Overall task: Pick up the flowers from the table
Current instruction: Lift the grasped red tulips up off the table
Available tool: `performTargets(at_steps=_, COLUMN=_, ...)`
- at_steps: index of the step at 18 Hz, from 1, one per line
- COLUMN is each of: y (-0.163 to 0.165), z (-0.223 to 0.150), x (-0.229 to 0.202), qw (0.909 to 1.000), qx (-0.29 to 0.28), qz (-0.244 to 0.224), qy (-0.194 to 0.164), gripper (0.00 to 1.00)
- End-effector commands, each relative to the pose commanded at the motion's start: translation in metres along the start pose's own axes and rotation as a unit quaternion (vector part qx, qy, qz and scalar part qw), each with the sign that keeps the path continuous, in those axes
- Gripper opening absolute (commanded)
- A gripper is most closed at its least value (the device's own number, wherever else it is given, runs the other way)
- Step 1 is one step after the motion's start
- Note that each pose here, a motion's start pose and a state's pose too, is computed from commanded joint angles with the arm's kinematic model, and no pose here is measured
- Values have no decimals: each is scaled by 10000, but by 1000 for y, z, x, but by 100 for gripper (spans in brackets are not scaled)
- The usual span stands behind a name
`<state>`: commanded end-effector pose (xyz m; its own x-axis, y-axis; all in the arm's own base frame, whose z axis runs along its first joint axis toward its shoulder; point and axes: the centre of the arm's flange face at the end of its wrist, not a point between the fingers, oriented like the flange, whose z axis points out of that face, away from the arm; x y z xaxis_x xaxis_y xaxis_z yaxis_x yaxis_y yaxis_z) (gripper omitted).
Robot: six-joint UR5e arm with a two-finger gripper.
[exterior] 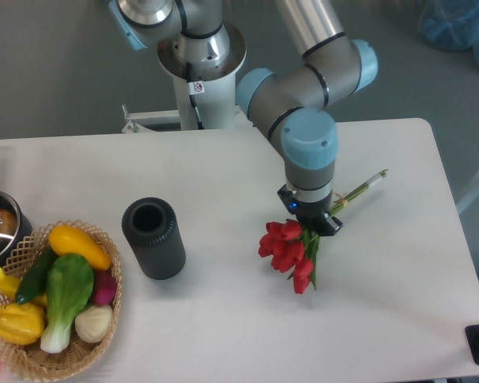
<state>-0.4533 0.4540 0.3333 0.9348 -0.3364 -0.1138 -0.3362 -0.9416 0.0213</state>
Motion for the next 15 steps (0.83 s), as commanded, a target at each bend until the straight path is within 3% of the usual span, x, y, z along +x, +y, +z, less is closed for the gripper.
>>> performTargets(at_steps=7, y=6, z=-18, x=-13, qw=9996, qx=231, qz=-103, qy=-115, gripper=0)
performTargets(at_steps=12, y=30, z=-61, x=-18, qw=9989, qx=375, qz=-282, qy=36, gripper=0)
performTargets(at_steps=15, y=42, z=-82, x=-15, qw=9990, qx=413, qz=-136, qy=66, gripper=0)
